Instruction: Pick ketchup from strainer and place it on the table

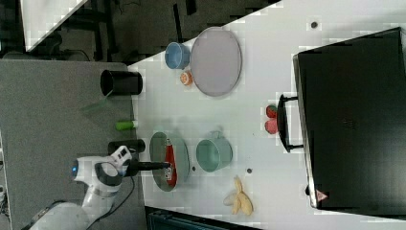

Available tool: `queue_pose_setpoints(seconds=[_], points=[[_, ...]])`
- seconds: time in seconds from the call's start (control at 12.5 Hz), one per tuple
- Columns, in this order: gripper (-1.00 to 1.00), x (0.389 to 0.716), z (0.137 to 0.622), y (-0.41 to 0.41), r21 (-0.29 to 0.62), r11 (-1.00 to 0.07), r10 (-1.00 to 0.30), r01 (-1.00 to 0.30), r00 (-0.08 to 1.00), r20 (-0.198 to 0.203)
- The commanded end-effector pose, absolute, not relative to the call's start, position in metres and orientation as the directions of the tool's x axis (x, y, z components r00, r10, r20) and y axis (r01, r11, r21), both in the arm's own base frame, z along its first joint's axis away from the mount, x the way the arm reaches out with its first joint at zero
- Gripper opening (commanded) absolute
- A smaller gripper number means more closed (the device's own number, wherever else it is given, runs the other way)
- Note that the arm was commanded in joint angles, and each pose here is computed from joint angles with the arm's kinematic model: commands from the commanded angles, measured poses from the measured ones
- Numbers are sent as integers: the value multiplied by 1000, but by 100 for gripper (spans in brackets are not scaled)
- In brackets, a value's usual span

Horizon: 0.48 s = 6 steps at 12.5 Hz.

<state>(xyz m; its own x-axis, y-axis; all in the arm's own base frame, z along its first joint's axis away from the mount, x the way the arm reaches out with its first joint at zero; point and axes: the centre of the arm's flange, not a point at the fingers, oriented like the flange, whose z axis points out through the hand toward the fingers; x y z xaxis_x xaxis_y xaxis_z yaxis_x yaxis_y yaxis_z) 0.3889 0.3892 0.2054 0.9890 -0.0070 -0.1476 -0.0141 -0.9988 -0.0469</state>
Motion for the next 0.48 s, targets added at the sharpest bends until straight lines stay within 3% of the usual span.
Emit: queue_pose_setpoints(seconds=[0.08,0.48], points=[[100,397,212,396,-78,-992,-95,-101,993,-76],[100,398,177,397,-60,-993,-96,-102,991,-95]])
